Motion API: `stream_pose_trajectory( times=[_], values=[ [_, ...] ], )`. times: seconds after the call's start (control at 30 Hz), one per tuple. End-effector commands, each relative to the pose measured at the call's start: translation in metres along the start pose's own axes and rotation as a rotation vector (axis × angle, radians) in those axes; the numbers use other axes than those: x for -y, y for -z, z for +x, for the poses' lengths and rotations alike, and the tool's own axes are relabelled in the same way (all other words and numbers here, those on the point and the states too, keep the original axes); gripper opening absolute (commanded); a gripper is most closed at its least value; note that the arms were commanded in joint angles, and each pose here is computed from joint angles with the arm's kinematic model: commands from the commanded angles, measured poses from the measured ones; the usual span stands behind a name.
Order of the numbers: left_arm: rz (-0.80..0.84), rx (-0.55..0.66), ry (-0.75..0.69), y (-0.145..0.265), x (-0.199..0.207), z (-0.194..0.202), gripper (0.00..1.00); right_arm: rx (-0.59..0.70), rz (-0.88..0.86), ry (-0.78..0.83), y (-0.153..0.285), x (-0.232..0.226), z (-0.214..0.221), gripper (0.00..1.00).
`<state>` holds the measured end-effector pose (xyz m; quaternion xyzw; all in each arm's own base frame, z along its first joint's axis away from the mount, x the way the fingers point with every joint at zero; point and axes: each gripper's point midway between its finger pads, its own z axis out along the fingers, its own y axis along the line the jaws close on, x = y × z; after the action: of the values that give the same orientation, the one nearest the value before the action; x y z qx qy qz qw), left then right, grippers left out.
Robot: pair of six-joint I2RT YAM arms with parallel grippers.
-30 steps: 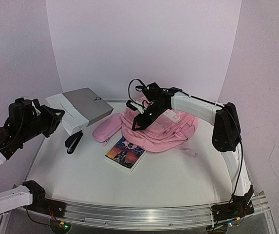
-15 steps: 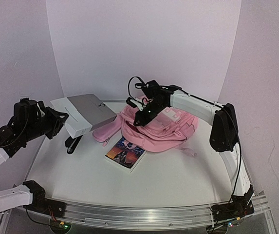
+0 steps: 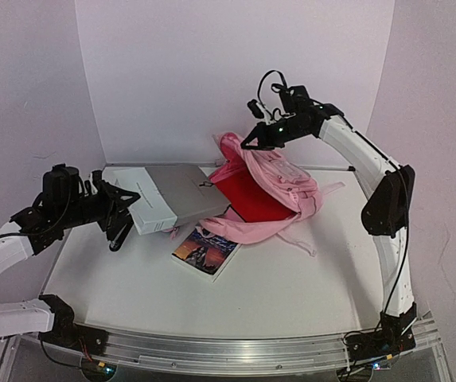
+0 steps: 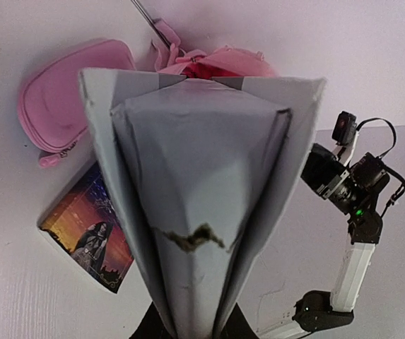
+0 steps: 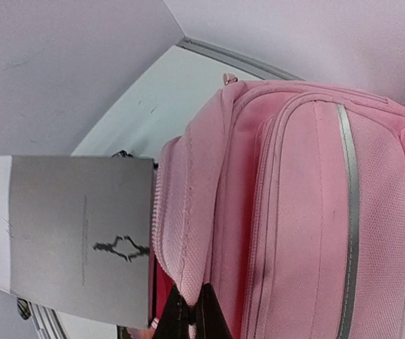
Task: Pack the student bag
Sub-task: Place the book in the student bag.
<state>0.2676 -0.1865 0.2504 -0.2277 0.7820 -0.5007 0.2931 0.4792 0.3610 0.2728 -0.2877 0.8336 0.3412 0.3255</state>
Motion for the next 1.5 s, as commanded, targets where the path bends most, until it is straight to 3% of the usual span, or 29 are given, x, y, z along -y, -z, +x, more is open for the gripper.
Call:
stream_pose_trajectory(
  times=[0.0, 0.13, 0.4, 0.67, 1.1, 1.33, 1.4, 1.47],
  values=[
    [0.259, -0.078, -0.066, -0.022, 0.06, 0.0, 0.0, 0.232, -0.118, 0.054, 0.065, -0.043, -0.071, 0.0],
    [0.266, -0.126, -0.052, -0.059, 0.061, -0.003, 0.0, 0.261, -0.151, 0.059, 0.077, -0.053, -0.078, 0.0],
    [0.267, -0.088, -0.04, -0.138, 0.059, -0.03, 0.0, 0.289, -0.212, 0.025, 0.095, -0.071, -0.084, 0.0],
    [0.317, -0.167, -0.017, -0.232, 0.071, -0.016, 0.0, 0.309, -0.245, -0.026, 0.109, -0.082, -0.087, 0.0],
    [0.199, -0.369, 0.023, -0.389, 0.043, 0.049, 0.0, 0.431, -0.102, -0.055, 0.146, -0.078, -0.106, 0.0],
    [0.184, -0.487, 0.003, -0.426, 0.039, 0.091, 0.0, 0.488, -0.038, -0.015, 0.172, -0.077, -0.112, 0.0],
    [0.167, -0.503, -0.014, -0.424, 0.036, 0.097, 0.05, 0.483, -0.005, -0.011, 0.172, -0.066, -0.108, 0.0],
    [0.151, -0.491, -0.034, -0.415, 0.036, 0.095, 0.24, 0.464, 0.034, -0.029, 0.172, -0.043, -0.099, 0.0]
  ],
)
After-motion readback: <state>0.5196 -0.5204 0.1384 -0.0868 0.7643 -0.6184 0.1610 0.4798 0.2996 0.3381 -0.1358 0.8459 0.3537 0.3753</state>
